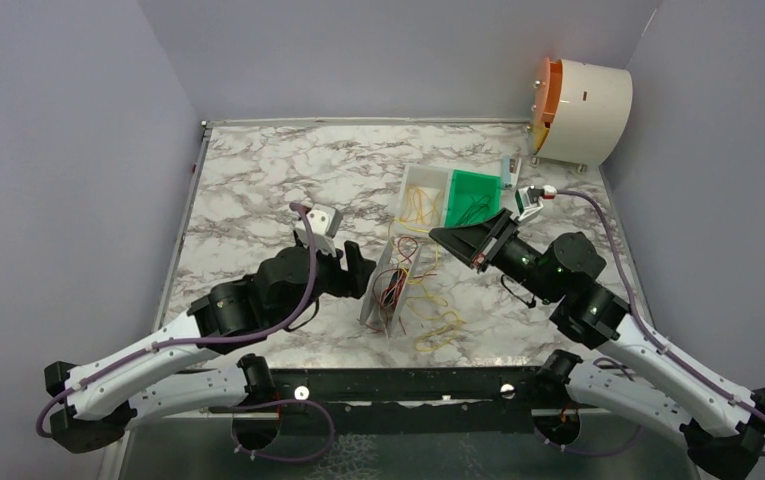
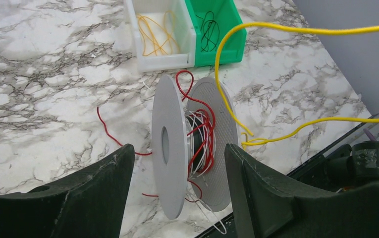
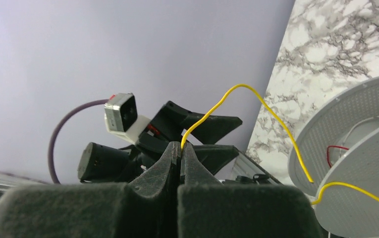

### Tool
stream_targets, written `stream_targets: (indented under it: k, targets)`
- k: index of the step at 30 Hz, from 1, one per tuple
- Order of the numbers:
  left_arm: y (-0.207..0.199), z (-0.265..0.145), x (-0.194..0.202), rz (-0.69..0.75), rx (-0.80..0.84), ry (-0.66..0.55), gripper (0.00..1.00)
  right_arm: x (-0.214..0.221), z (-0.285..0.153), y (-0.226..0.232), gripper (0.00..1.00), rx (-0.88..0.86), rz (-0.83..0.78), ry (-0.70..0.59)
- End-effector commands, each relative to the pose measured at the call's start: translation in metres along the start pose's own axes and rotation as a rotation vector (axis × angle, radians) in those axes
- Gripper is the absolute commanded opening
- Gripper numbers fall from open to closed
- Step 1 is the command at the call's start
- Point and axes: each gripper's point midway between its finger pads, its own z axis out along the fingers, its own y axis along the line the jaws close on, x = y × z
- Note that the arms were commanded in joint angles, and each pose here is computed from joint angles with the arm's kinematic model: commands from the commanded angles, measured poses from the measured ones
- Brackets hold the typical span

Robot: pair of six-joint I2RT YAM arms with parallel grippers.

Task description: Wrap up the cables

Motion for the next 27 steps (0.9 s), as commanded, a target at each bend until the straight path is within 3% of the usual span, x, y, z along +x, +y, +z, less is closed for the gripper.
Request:
stream_targets:
  k: [1, 15, 27]
  targets:
    - [-0.005, 0.002, 0.005, 0.005, 0.035, -0.003, 0.71, -0.017, -0.002, 0.013, 0.01, -0.004, 0.000, -0.096]
    - [-0.008, 0.026, 0.030, 0.020, 0.024, 0.032, 0.73, 0.022, 0.019, -0.020, 0.01, 0.077, 0.051, -0.096]
    - [-0.011, 0.050, 0.063, 0.078, 0.011, 0.129, 0.73, 0.019, 0.008, -0.037, 0.01, 0.122, 0.055, -0.149]
